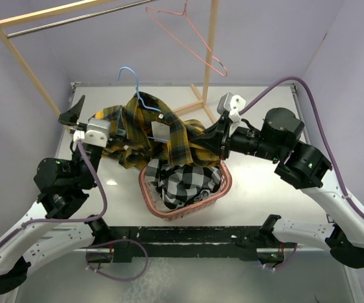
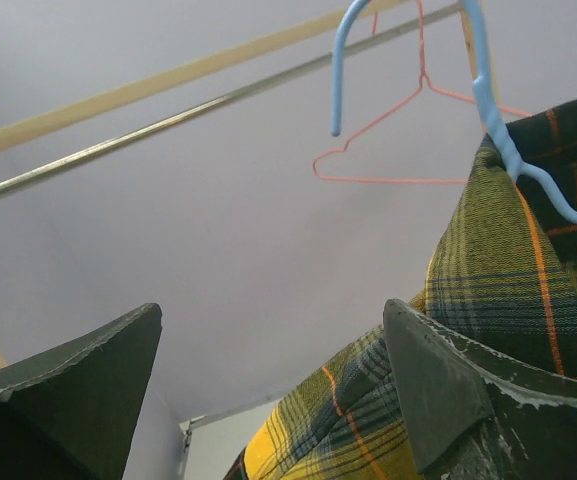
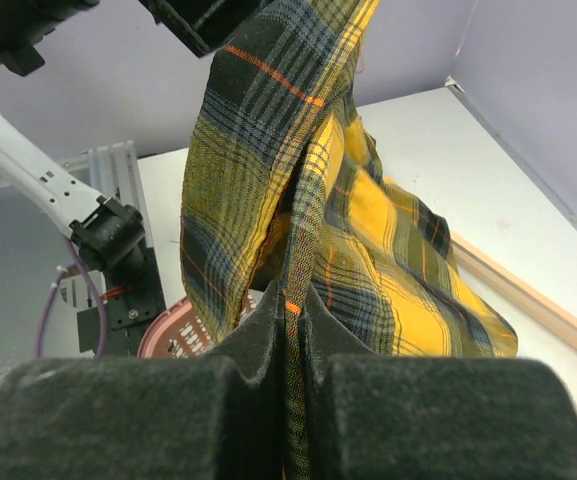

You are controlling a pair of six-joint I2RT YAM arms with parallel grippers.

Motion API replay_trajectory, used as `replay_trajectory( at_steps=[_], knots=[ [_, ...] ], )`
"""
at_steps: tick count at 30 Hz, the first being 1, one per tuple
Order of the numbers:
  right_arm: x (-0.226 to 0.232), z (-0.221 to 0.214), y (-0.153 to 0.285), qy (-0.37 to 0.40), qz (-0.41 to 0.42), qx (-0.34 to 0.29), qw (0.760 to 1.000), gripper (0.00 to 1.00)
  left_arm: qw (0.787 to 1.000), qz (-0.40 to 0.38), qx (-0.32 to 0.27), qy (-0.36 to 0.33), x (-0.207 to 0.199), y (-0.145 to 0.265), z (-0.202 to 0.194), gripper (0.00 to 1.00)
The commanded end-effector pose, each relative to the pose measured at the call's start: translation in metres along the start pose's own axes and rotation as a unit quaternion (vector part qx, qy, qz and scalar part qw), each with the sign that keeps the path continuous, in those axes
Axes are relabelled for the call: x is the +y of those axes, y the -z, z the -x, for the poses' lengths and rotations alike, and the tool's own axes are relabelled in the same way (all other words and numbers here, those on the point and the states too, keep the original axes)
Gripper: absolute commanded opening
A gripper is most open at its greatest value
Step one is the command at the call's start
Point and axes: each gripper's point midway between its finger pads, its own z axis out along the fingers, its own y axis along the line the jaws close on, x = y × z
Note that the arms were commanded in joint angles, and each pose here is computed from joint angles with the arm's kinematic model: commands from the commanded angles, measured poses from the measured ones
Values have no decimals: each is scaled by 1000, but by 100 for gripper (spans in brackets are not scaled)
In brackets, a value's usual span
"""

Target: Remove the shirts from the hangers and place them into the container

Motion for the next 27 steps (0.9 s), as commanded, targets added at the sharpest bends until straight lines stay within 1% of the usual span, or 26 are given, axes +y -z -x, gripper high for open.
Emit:
replay_trajectory(
  at_steps=[1, 5, 10, 16, 23, 24, 25, 26, 27],
  knots=[
    [10, 37, 4, 11, 22, -66, 998, 0, 1000, -5, 14, 19, -2, 9, -11, 94],
    [10, 37, 2, 11, 22, -66, 998, 0, 999, -29, 18, 40, -7, 19, -15, 92],
    [11, 35, 0, 9, 29, -65, 997, 0, 996, -73, 34, 39, -25, 24, -24, 88],
    [16, 36, 0, 8, 43, -63, 997, 0, 995, -86, 40, 25, -32, 22, -30, 88],
    [26, 34, 4, 5, 69, -55, 996, 0, 995, -95, 45, 5, -46, 9, -33, 87],
    [26, 32, 4, 4, 70, -50, 996, 0, 995, -93, 45, 3, -47, 7, -34, 83],
    [26, 29, 4, 5, 70, -46, 997, 0, 995, -93, 47, 0, -49, 5, -35, 75],
    [26, 27, 4, 7, 69, -42, 997, 0, 994, -96, 50, -4, -52, 3, -38, 64],
    [26, 25, 5, 8, 69, -40, 997, 0, 994, -97, 54, -7, -55, 1, -40, 50]
  ],
)
